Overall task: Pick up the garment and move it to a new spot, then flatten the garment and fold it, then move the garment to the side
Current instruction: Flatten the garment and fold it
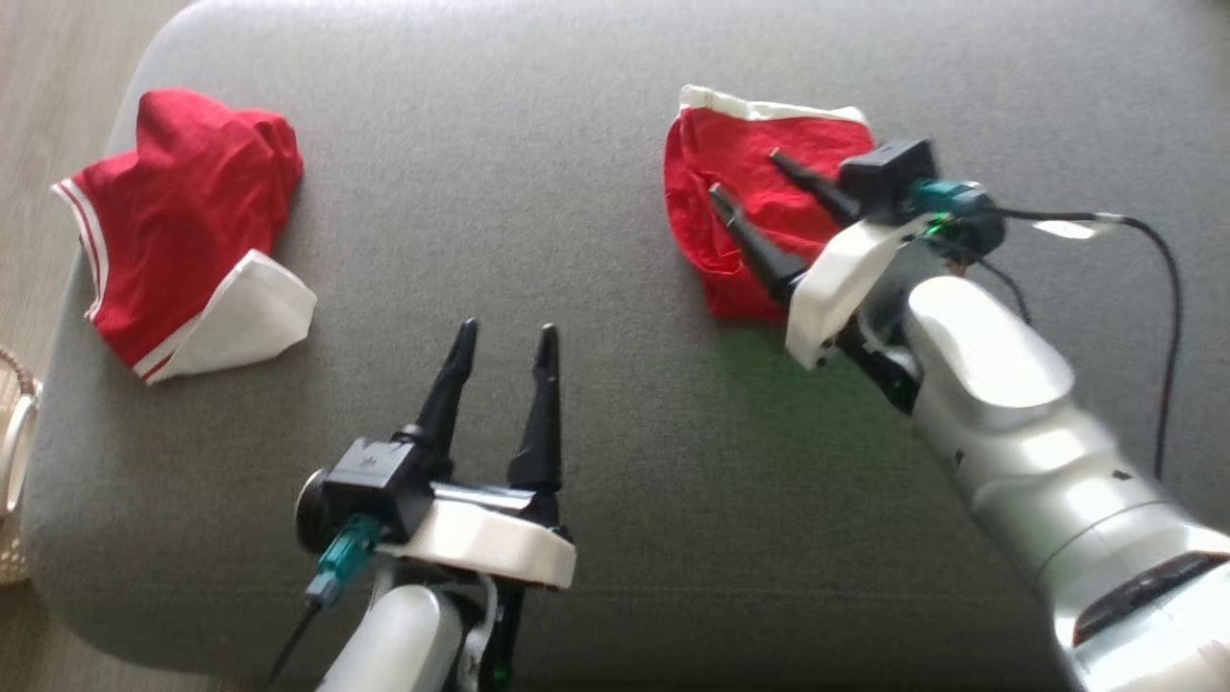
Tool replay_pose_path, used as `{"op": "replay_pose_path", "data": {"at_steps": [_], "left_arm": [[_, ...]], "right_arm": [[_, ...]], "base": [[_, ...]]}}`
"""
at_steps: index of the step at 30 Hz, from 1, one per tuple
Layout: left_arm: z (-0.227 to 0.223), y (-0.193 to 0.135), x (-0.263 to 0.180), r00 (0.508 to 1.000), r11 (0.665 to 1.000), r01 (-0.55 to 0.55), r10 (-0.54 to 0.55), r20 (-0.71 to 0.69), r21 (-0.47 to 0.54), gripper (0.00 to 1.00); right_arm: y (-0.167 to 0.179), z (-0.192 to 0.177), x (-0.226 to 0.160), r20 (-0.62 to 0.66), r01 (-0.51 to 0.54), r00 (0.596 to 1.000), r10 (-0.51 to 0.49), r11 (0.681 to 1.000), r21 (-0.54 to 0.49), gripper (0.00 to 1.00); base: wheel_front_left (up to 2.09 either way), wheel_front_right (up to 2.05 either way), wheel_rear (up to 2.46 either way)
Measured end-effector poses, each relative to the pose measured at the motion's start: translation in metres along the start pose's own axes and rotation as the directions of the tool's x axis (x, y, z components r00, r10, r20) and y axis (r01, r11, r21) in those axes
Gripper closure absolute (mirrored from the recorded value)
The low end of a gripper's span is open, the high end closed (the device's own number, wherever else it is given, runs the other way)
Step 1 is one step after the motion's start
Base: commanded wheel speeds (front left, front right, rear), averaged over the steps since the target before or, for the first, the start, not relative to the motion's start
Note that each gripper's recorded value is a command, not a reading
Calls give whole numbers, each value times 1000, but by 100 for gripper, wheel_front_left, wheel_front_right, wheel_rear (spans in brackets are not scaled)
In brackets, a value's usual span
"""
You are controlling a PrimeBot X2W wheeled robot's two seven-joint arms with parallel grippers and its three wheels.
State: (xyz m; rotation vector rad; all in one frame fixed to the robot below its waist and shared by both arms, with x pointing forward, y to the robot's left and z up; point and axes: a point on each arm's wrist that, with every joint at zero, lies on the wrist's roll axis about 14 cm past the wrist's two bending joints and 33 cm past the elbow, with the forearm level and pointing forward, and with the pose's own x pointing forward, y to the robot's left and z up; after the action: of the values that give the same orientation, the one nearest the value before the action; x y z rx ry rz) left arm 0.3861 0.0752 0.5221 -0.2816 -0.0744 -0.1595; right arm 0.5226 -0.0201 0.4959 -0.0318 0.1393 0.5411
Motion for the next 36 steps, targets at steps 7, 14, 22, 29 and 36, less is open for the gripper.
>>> {"op": "replay_pose_path", "data": {"at_steps": [7, 14, 22, 29, 36], "left_arm": [[6, 14, -7, 999, 999, -48, 47, 14, 13, 0], [16, 24, -22, 996, 996, -77, 75, 42, 42, 0], [18, 29, -46, 995, 993, -92, 89, 46, 77, 0], [14, 40, -62, 994, 982, -110, 106, 37, 153, 0], [10, 49, -74, 990, 974, -143, 141, 25, 175, 0]], "right_arm": [[-51, 22, -37, 104, 148, 983, -150, 989, 18, 0], [-76, 16, -105, 177, 289, 941, -288, 957, 22, 0], [-54, -20, -171, 162, 360, 914, -371, 928, 92, 0], [-43, -11, -201, 219, 388, 894, -391, 920, 60, 0], [-32, -33, -222, 170, 401, 900, -402, 915, 44, 0]], "base": [[0, 0, 0], [0, 0, 0], [0, 0, 0], [0, 0, 0], [0, 0, 0]]}}
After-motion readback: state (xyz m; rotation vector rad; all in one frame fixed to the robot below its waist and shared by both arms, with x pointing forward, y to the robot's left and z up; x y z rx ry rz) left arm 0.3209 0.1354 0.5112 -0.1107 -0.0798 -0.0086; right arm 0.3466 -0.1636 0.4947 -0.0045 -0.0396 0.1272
